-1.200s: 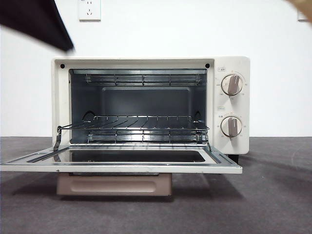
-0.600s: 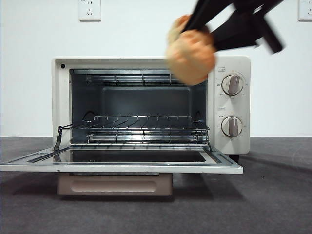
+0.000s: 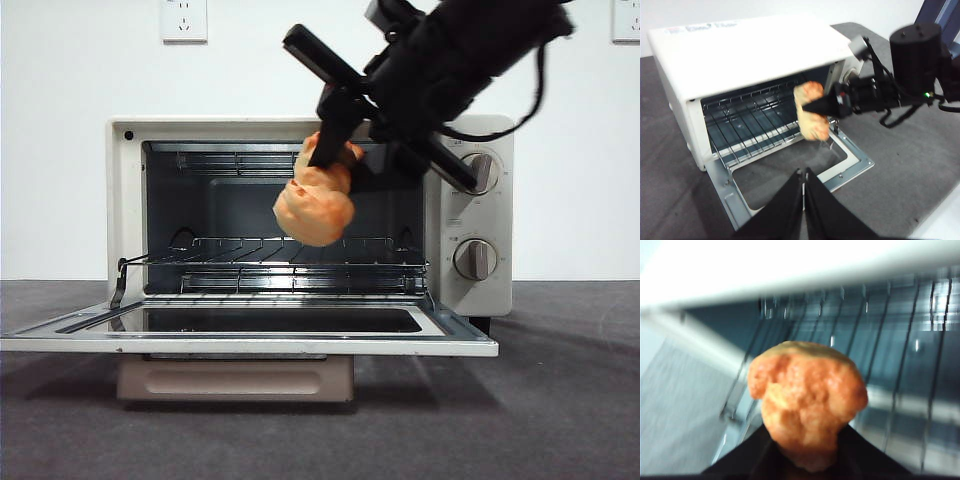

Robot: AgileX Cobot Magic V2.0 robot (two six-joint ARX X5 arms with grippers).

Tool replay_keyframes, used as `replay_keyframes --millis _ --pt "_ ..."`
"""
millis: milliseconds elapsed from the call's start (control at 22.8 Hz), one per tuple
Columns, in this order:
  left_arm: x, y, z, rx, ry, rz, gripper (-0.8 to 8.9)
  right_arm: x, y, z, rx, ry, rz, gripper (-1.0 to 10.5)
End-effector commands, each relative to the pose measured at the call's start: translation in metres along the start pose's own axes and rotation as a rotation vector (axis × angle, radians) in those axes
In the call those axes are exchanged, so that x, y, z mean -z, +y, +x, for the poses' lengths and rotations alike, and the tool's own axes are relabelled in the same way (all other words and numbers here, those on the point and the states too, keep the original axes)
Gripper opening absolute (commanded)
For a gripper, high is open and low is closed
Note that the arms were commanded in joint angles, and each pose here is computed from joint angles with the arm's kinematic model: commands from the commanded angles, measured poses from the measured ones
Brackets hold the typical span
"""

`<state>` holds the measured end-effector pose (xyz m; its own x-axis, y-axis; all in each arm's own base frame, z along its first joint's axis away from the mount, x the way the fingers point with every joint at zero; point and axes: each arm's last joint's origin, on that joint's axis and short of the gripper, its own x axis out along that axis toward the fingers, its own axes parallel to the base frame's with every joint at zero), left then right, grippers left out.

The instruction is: The left arm flap open the oven, the right arm pick bread and place it into oven, the left arm flap close the oven

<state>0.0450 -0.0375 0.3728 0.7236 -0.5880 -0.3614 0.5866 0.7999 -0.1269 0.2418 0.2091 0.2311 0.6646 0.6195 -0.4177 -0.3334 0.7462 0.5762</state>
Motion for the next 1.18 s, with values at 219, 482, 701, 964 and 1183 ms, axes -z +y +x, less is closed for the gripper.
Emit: replay_keyframes --millis 219,482,701,964,1183 --pt "-0.002 -0.001 -0.003 0.005 0.005 0.007 0.10 -0.007 0.002 0.032 0.077 -0.042 0.029 1.0" --pt "-0.002 -0.001 -0.003 0.004 0.007 0.031 0.10 -0.009 0.000 0.038 0.113 -0.087 0.029 1.0" --pt "-0.002 -0.001 -0.003 0.004 0.009 0.031 0.10 -0.010 -0.002 0.038 0.147 -0.113 0.029 1.1" --pt "-0.001 0.000 -0.003 0.002 0.021 0.031 0.10 -0.010 -0.002 0.038 0.157 -0.120 0.029 2.3" --pt "0.000 0.000 -0.003 0.001 0.033 0.031 0.10 -0.010 -0.002 0.038 0.157 -0.120 0.026 3.7"
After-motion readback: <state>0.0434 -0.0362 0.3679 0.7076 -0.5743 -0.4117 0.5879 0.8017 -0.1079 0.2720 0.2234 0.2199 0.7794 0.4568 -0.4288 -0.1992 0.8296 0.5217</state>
